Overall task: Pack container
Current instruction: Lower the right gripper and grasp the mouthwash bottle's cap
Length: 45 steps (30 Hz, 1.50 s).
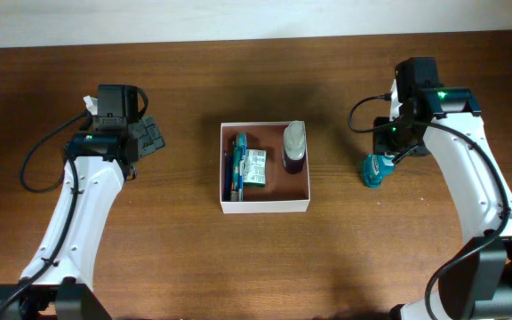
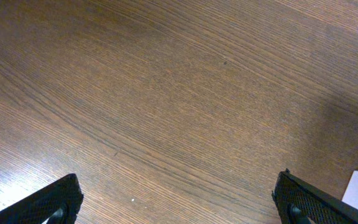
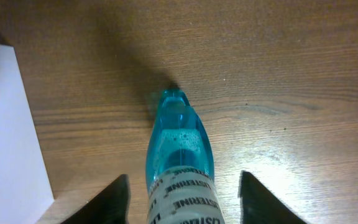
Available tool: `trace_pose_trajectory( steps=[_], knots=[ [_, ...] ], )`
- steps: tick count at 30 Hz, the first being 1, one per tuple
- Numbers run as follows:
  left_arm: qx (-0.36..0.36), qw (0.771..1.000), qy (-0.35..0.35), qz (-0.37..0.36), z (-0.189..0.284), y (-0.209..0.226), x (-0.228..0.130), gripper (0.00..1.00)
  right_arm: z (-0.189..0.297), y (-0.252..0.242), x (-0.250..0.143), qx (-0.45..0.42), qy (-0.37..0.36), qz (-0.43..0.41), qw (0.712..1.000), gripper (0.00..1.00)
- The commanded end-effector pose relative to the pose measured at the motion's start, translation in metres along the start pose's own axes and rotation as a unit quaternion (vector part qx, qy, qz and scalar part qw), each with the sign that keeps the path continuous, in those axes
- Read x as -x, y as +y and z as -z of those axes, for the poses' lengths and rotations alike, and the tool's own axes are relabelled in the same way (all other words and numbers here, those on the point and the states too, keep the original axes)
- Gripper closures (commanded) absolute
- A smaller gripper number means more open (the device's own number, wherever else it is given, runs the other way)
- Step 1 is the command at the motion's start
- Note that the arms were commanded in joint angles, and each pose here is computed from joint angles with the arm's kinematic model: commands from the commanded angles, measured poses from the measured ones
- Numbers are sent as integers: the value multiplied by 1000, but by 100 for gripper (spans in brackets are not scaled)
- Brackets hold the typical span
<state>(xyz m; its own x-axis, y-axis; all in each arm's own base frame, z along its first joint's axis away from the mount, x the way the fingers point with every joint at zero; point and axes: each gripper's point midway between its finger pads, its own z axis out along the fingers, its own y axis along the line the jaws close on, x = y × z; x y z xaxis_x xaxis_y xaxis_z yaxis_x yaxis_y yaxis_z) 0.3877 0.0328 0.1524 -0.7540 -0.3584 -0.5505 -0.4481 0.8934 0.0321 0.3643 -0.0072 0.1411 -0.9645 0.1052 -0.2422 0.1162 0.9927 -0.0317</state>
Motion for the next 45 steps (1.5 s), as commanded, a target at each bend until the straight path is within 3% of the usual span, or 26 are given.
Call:
trace_pose_trajectory(
  steps=[1,6,17,45],
  knots=[
    [4,1000,-10,3,4,2,6,1,-9,0,-5,2,11,2,1000,46],
    [4,1000,-10,3,4,2,6,1,-12,0,-6,2,11,2,1000,49],
    [4,1000,-10,3,4,2,6,1,-15,0,-9,1,15,1,1000,69],
    [4,1000,-10,3,4,2,6,1,13,0,-2,7,-24,-2,1000,72]
  ],
)
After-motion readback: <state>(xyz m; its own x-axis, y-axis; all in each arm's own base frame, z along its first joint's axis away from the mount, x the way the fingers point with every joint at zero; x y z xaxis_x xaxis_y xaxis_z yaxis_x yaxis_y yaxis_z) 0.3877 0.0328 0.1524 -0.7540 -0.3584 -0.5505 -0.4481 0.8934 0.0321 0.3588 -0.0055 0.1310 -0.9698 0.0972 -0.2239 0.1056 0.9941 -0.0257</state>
